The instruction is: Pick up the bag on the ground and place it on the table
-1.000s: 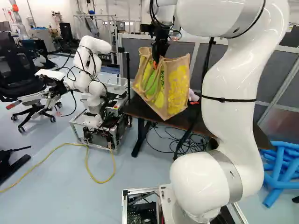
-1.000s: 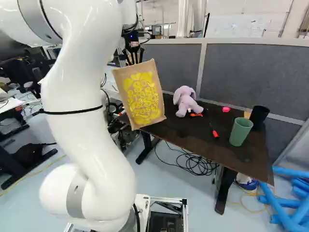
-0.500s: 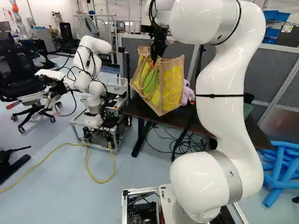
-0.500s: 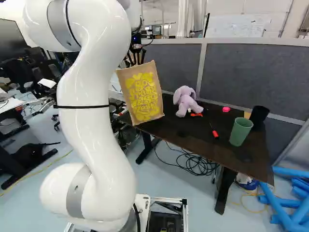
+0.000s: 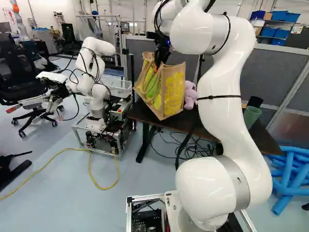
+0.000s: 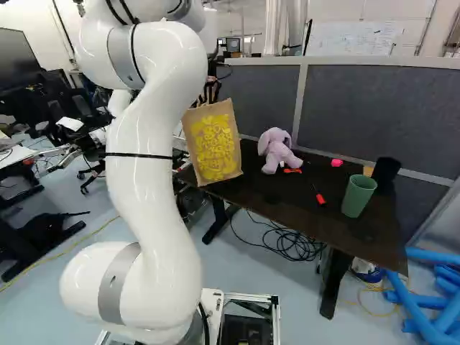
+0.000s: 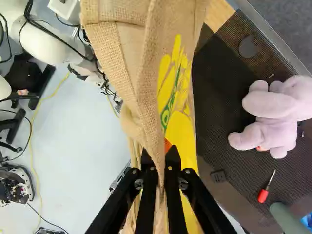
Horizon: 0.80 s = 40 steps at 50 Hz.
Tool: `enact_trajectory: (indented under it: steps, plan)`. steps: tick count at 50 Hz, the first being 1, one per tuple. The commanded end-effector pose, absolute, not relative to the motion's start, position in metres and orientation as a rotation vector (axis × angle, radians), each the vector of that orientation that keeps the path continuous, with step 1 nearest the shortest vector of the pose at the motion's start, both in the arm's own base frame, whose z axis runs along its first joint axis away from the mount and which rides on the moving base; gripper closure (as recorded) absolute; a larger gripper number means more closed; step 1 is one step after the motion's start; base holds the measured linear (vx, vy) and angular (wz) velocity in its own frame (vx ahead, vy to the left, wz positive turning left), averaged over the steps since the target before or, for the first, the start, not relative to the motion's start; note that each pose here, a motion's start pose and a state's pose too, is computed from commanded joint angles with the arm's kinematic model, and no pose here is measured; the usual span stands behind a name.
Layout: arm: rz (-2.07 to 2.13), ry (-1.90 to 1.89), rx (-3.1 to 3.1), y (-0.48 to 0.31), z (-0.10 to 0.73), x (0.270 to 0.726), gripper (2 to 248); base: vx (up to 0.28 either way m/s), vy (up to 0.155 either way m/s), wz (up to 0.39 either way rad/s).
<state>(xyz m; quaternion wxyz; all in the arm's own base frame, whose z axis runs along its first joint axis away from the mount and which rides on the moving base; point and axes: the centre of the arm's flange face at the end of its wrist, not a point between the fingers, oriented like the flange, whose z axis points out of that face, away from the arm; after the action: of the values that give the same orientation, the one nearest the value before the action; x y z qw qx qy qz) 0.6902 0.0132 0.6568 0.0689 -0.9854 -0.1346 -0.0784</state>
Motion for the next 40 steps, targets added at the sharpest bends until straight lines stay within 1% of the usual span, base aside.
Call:
enact_trajectory:
  steps: [40]
  plan:
    - [-0.219, -0.282, -2.976, -0.045, 0.594, 0.748, 226, 0.000, 0.000, 0.000]
